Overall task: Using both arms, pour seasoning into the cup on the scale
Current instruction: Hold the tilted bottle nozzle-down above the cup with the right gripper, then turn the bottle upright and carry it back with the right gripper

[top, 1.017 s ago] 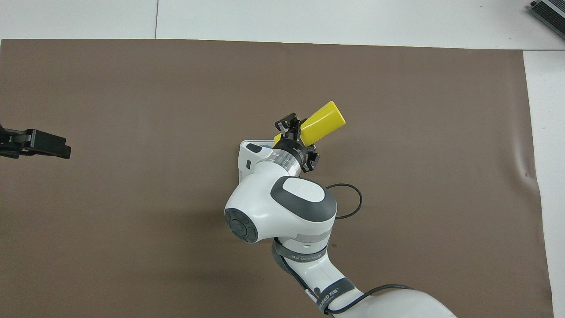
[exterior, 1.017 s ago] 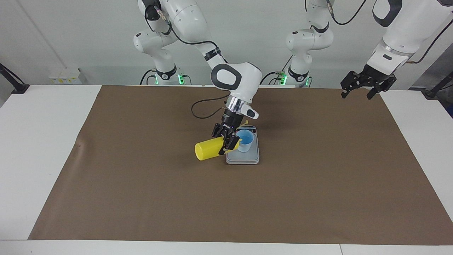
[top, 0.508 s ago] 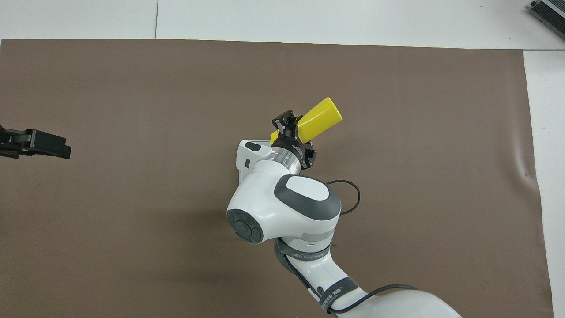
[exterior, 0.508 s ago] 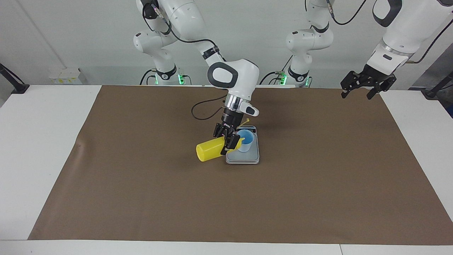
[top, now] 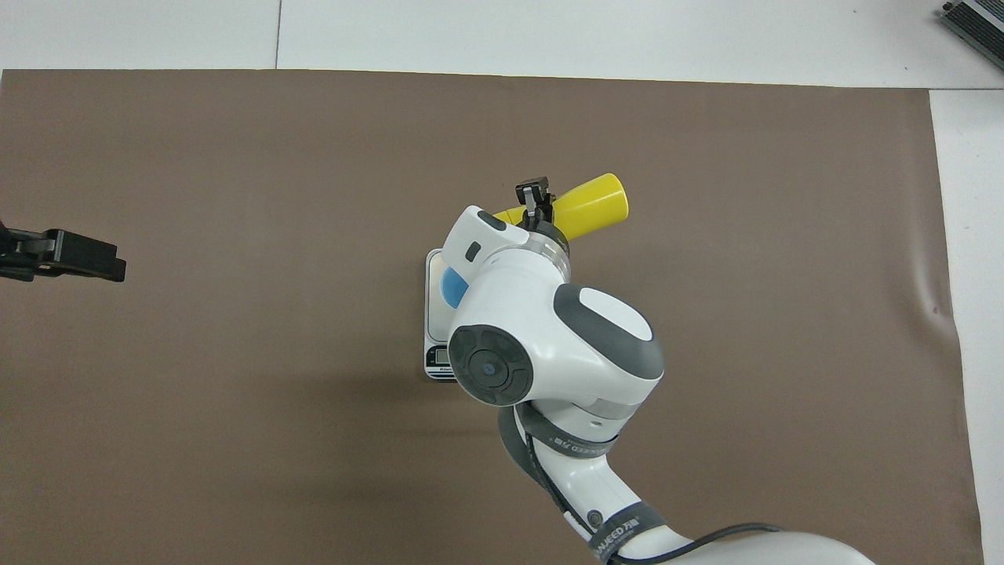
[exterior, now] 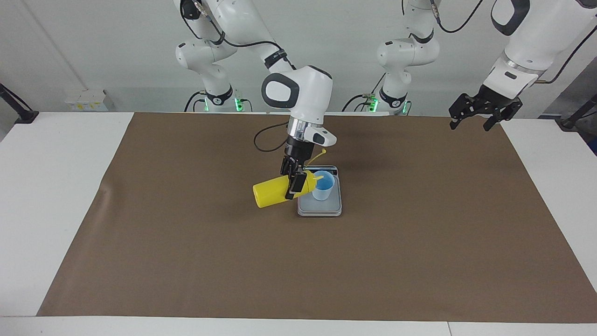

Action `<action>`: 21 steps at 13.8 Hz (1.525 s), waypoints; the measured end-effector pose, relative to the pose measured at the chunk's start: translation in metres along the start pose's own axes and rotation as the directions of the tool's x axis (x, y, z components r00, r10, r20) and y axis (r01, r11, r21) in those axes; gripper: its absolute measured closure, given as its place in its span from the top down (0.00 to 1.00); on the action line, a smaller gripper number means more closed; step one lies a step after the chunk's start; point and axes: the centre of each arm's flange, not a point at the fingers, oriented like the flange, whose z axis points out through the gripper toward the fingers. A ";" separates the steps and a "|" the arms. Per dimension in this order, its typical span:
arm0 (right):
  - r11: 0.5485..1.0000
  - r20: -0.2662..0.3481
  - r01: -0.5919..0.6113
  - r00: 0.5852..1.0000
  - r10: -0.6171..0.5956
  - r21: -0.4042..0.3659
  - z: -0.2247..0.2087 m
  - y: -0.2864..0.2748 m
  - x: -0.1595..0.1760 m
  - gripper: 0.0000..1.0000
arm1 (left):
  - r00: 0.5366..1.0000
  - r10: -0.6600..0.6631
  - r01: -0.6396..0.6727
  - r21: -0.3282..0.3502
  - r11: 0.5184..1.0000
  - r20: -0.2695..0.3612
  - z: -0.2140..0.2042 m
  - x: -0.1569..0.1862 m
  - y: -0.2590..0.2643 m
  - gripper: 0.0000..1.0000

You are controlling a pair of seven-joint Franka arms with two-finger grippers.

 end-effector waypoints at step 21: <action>0.509 -0.405 -0.609 0.314 0.859 0.608 0.070 -0.060 -0.353 0.48 | 1.000 0.000 0.000 0.000 1.000 0.000 0.000 0.000 0.000 1.00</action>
